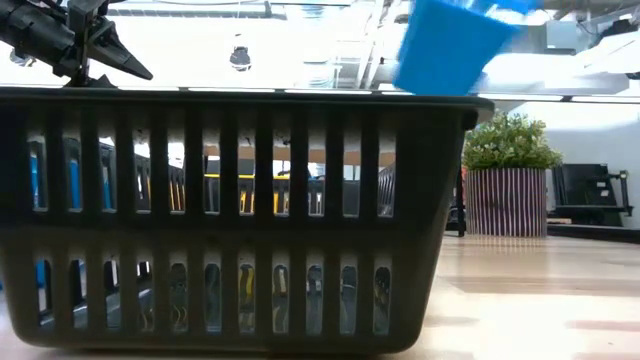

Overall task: Stack baskets on shelf by color
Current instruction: Stack the right blue bin on the blue bin on the shelf

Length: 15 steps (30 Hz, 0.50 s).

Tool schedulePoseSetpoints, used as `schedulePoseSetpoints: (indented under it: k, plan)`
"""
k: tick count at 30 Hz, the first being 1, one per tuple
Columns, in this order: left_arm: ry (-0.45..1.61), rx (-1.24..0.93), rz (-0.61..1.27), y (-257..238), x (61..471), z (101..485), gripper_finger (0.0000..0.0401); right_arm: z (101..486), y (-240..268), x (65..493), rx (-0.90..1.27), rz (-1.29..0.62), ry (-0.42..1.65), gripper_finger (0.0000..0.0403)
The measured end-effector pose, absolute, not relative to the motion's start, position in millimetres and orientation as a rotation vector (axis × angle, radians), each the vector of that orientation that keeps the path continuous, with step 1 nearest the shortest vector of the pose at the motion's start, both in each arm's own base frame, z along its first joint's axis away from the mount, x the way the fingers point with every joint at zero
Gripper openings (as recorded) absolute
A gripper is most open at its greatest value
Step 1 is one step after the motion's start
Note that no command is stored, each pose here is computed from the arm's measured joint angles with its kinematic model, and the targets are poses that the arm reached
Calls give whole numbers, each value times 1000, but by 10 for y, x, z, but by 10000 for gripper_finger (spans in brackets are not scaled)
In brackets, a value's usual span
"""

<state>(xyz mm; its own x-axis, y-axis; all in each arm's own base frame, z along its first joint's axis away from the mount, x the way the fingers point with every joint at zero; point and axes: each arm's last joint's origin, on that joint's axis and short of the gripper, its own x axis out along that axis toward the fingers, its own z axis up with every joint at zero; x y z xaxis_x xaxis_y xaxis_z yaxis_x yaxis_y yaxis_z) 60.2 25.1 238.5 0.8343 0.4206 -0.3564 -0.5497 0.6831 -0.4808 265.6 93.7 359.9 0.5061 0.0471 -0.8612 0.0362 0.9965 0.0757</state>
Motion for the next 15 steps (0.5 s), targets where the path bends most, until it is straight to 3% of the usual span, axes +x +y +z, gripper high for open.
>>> schedulePoseSetpoints:
  k: [8,15]
  plan:
    - [226,-610,550,252,602,2385,265,4261,440,2738,-148,13,727,8]
    - [223,-608,557,253,601,2385,265,4281,78,3268,-429,-33,595,7]
